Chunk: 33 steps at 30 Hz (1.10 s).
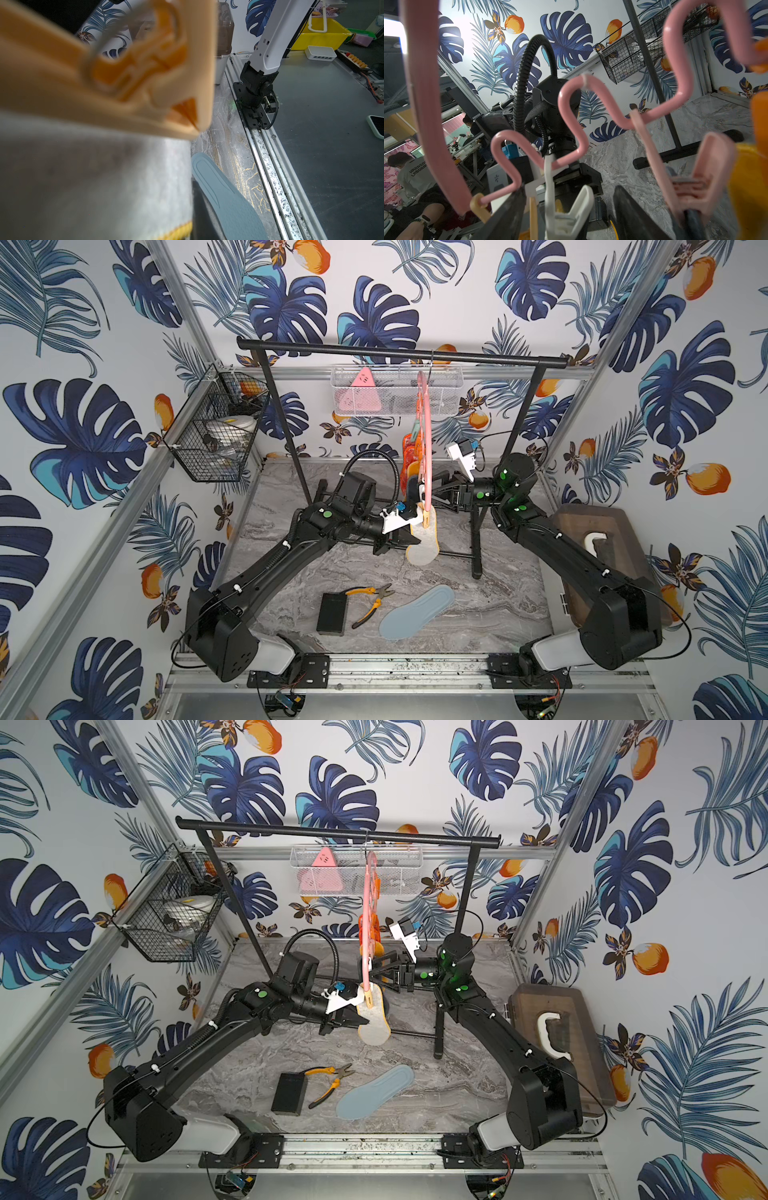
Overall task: Take the shoe insoles off the hanger
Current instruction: Open the clamp at the hanger.
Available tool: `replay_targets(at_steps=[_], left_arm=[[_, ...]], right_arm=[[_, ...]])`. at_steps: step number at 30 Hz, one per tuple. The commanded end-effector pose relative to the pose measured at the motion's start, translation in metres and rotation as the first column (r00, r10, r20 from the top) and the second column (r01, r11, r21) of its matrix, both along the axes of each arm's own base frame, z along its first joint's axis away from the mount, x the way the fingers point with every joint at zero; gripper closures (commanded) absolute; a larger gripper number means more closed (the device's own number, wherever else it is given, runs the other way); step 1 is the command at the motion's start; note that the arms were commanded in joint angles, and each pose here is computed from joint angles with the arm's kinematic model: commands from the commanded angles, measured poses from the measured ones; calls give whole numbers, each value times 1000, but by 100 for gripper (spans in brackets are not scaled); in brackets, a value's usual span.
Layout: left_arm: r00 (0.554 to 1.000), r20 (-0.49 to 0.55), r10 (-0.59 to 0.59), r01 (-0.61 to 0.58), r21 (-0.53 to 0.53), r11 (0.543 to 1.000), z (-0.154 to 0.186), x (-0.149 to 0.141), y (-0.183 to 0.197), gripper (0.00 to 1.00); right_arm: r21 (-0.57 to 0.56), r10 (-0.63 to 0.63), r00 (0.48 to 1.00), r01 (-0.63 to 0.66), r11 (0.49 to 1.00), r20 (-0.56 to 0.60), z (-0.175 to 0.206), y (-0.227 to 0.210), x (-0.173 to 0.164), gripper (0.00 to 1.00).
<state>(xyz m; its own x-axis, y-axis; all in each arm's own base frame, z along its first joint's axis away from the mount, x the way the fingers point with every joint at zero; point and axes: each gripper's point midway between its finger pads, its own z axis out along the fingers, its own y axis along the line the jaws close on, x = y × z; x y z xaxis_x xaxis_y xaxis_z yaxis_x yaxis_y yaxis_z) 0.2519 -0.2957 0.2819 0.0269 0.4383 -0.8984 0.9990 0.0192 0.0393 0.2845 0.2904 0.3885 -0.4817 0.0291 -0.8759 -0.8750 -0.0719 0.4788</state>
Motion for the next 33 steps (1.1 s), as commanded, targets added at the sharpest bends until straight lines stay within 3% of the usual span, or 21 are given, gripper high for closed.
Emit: replay_targets(at_steps=[1, 6, 16, 23, 33], left_arm=[[999, -9, -38, 38, -20, 999, 6, -8, 1, 100], [999, -11, -48, 47, -23, 999, 6, -8, 2, 100], [998, -18, -56, 56, -2, 998, -2, -11, 5, 100], [999, -22, -43, 42, -4, 999, 1, -8, 8, 100], [999, -40, -27, 28, 2, 1000, 1, -11, 17, 100]], right_arm=[[-9, 4, 999, -3, 1000, 47, -3, 5, -3, 32], [31, 12, 997, -14, 999, 78, 5, 5, -7, 43], [40, 2, 996, -5, 999, 85, 15, 4, -7, 45], [33, 14, 997, -17, 999, 81, 13, 5, -6, 67], [21, -14, 996, 12, 1000, 86, 9, 6, -2, 73]])
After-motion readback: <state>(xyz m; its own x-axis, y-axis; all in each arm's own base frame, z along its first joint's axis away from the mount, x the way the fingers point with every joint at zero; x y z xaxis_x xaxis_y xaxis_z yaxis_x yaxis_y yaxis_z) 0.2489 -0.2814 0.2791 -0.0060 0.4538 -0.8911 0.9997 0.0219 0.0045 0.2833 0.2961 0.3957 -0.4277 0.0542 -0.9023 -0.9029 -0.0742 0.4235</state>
